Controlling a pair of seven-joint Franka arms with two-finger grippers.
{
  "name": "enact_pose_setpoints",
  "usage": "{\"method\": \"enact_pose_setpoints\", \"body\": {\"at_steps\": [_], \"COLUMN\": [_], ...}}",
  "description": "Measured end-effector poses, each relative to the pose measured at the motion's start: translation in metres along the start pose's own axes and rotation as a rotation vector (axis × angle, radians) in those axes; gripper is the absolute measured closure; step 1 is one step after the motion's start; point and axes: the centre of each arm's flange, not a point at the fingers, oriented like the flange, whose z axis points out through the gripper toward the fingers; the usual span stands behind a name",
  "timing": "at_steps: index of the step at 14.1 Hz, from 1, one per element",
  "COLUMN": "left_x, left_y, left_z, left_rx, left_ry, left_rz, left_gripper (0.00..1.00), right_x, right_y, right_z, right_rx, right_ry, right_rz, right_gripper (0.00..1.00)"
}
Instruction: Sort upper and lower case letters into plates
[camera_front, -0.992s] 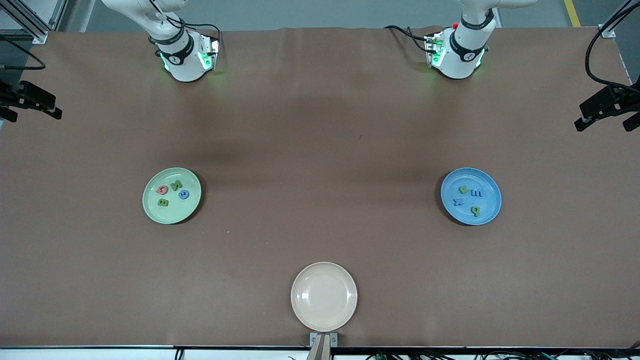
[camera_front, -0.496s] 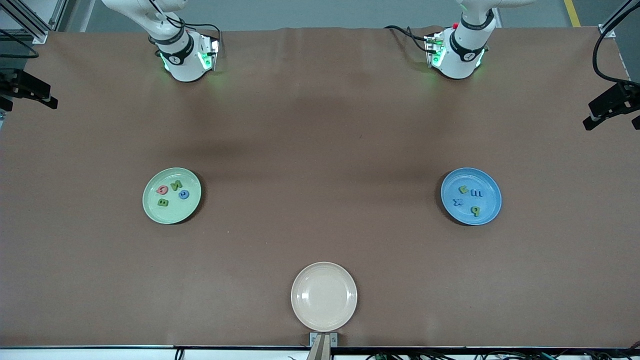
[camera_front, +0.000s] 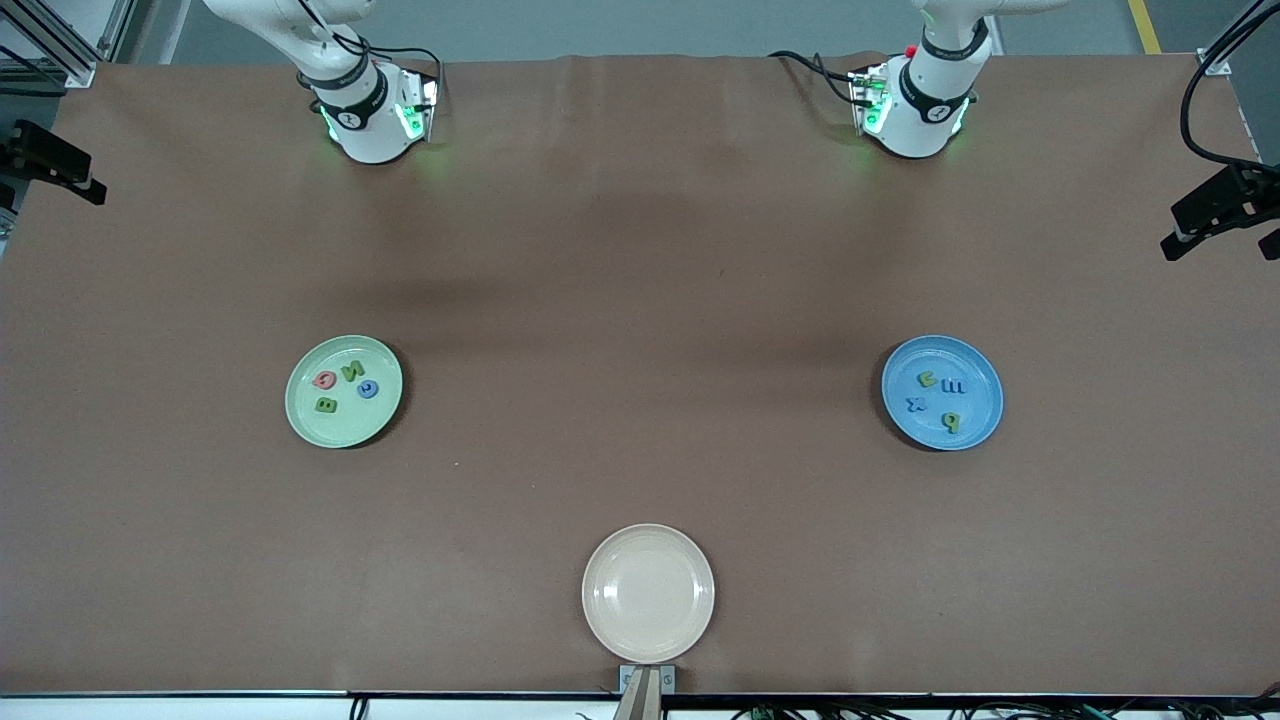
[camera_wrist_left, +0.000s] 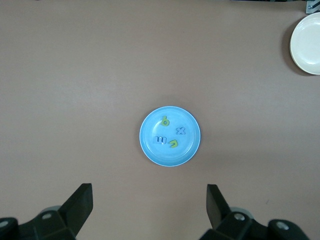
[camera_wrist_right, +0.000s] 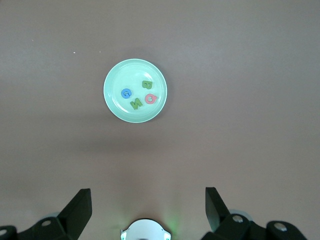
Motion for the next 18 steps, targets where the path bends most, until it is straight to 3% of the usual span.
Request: {"method": "enact_pose_setpoints", "body": {"at_steps": [18], "left_x": [0.001], "left_y": [0.008], "left_z": [0.003], "left_rx": [-0.001], "left_ry": [-0.006], "left_rz": [-0.006], "left_gripper": [0.0], "right_x": [-0.002], "right_y": [-0.012], "right_z": [0.002], "right_rx": [-0.001], "right_ry": [-0.03], "right_rz": [-0.02], "right_gripper": [0.0]}}
